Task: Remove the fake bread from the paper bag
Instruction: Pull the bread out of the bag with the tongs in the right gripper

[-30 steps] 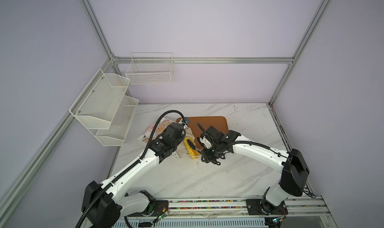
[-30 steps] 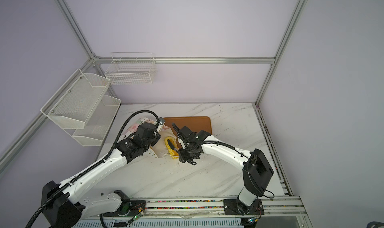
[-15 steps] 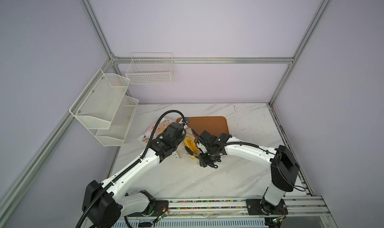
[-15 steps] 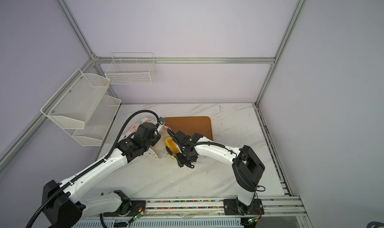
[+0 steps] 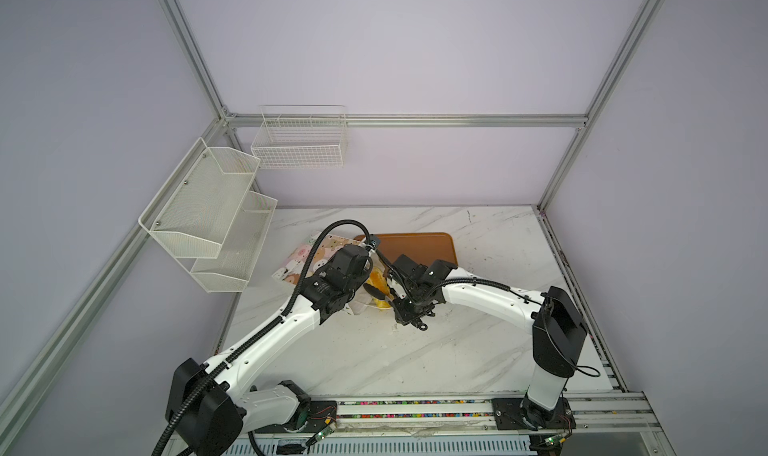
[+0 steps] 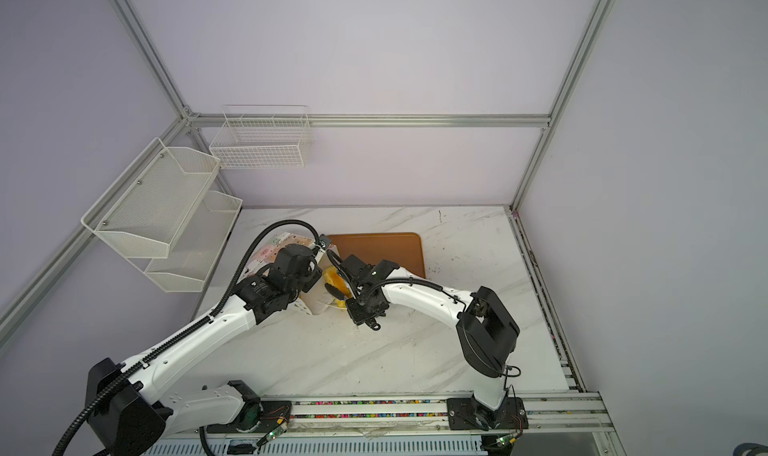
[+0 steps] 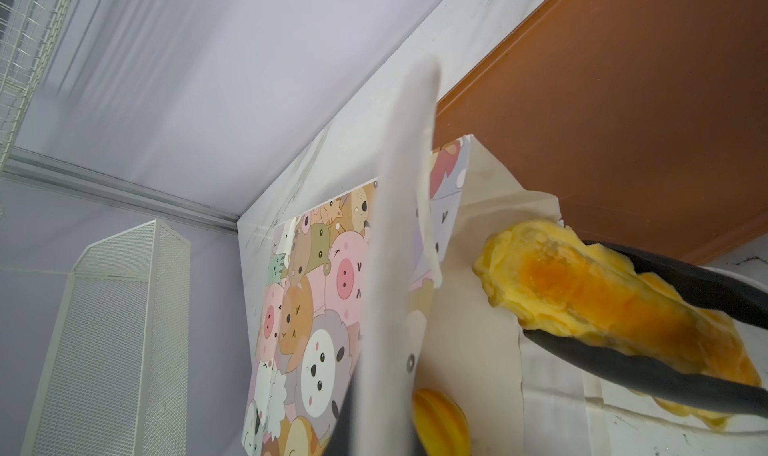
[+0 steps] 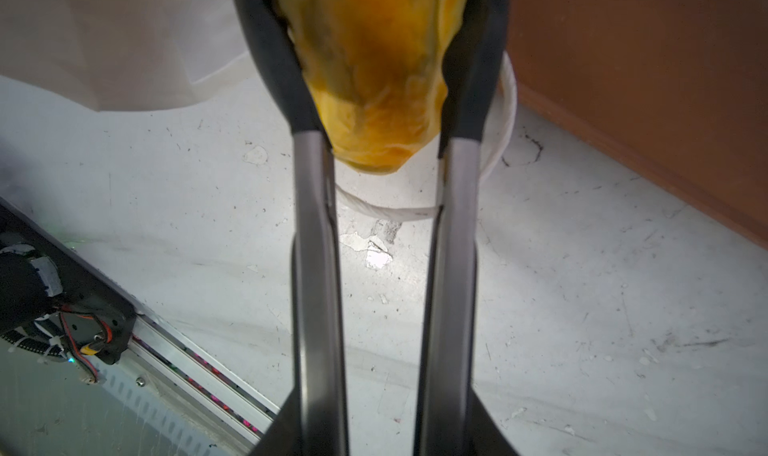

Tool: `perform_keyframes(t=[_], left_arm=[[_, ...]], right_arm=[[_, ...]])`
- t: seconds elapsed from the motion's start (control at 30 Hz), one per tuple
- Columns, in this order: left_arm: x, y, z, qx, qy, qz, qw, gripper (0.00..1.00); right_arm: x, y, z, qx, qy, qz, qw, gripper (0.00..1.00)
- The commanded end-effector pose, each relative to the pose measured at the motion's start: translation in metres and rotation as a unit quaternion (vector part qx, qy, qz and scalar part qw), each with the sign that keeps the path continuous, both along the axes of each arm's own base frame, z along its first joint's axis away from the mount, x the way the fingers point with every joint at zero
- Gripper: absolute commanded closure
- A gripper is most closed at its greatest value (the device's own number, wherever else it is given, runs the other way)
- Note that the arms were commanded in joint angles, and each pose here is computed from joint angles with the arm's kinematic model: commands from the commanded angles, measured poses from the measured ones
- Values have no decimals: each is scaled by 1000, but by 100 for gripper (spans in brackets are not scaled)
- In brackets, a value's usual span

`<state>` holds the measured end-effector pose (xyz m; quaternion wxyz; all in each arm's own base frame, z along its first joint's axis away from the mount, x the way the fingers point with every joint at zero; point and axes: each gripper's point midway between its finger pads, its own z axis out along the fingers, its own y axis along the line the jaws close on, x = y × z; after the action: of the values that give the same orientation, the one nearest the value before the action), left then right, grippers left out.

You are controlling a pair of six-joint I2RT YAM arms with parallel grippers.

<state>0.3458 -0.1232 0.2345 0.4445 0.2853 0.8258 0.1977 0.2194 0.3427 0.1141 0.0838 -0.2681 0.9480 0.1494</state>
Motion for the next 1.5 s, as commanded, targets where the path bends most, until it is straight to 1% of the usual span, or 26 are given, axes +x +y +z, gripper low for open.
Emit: perform_keyframes(t=[0.0,0.3,0.6,0.77,0.83,0.93,1.03,1.13,1.27,1.47], left_arm=[[12,-3,60,-52,-60,18,997,100],[16,7,65,-65,-48,47,996,100],[19,19,57,-93,-24,70,993,100],[19,15,54,-101,-16,56,993,100],[18,13,54,-104,-16,48,993,100],[17,12,54,-104,-14,43,994,100],[15,13,51,-101,-12,44,994,100],[16,19,49,-96,-10,59,994,100],[16,24,49,-98,-6,68,993,100],[16,29,52,-99,-9,72,992,100]], right_arm=[[7,8,40,48,-49,2,998,72],[15,10,70,94,-96,-13,991,77],[22,8,84,114,-127,-30,985,79],[32,8,99,142,-156,-61,976,81],[35,11,104,160,-158,-78,971,81],[43,14,111,176,-178,-88,964,82],[49,19,117,190,-190,-99,958,82],[53,22,121,202,-197,-104,954,82],[55,18,122,204,-205,-115,950,83],[70,-11,112,169,-206,-167,949,83]])
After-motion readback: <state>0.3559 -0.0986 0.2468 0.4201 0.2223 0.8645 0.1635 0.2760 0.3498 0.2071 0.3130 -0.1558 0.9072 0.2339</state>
